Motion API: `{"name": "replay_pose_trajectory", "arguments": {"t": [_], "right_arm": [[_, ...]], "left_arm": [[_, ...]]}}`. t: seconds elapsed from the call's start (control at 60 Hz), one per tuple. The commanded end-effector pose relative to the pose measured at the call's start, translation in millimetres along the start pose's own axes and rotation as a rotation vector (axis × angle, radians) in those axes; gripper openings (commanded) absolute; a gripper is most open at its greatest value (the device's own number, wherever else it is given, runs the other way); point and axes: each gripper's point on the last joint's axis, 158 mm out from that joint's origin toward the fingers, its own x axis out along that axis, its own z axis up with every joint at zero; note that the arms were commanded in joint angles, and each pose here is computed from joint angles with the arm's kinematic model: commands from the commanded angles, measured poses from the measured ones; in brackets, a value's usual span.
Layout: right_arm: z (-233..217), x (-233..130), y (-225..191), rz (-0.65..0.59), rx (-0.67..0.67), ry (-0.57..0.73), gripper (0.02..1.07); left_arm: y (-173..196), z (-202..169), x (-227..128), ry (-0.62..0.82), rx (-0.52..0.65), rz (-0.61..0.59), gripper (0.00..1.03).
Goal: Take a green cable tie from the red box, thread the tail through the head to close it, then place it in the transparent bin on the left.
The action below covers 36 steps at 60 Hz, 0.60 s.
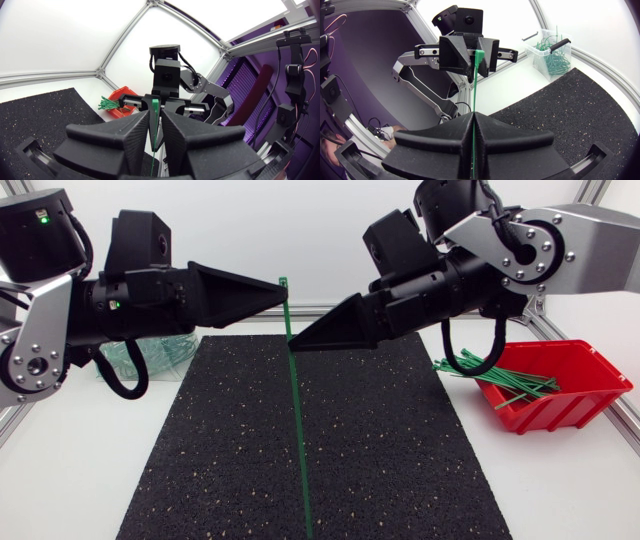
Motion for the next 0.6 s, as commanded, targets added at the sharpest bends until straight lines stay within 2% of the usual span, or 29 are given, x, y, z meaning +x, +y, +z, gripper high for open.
{"name": "replay_pose_trajectory", "arguments": {"t": [0.0,0.583], "right_arm": [[-4,3,-4,0.004,0.001,0.008,0.08],[-3,2,-1,0.004,-0.007,0.004,0.08]], "left_arm": [[-5,0,-3,-0.007,-0.012,-0.008,0.16],[-7,-12,2,0.014,-0.027,-0.022,0.16]]}}
